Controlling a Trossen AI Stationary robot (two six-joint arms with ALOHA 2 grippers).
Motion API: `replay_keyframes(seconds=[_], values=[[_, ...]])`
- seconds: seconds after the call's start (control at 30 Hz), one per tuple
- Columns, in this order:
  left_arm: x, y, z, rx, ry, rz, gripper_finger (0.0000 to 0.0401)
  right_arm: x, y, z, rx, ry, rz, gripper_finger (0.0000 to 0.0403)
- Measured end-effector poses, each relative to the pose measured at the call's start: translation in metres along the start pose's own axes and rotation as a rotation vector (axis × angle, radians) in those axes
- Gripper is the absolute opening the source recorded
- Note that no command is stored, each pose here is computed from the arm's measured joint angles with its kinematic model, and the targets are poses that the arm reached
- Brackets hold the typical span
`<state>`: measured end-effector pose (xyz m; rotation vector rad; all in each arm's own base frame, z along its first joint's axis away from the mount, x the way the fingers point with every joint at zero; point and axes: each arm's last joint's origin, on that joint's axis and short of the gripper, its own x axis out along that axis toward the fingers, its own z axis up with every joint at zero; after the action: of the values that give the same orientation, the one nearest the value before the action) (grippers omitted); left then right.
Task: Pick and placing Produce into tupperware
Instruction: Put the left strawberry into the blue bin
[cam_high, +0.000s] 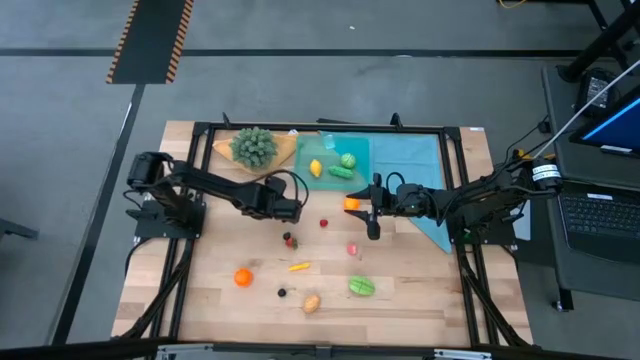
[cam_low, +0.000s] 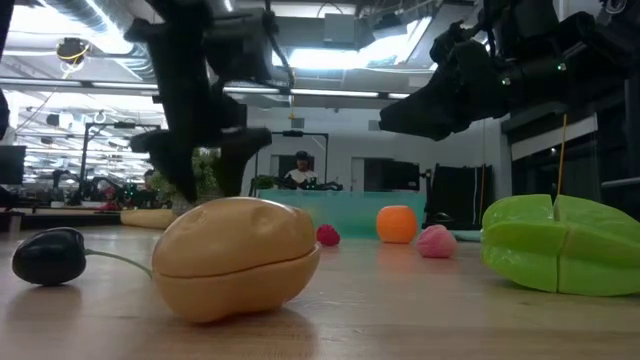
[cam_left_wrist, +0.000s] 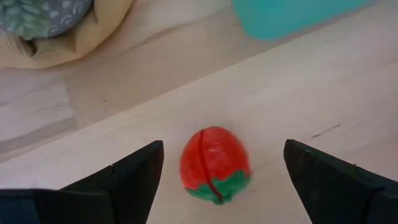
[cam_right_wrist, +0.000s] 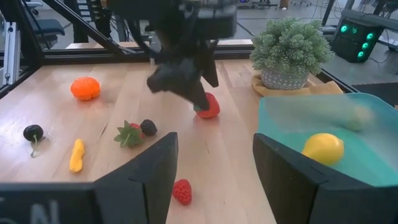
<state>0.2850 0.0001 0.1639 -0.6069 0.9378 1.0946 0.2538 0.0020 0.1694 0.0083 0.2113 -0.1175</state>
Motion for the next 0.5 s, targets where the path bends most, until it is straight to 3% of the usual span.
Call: replay_keyframes(seconds=[0.17,0.5], values=[[0.0069,-0.0021,-0.0034,0.063,0.017,0.018,0.0325,0.0,0.0003,-0.0001,0.0,0.001,0.001,0.0211],[0.0068,-0.0029,-0.0047,0.071,0.019,0.014,0.0325,0.0,0.0003,-0.0001,0.002,0.001,0.001,0.0211]])
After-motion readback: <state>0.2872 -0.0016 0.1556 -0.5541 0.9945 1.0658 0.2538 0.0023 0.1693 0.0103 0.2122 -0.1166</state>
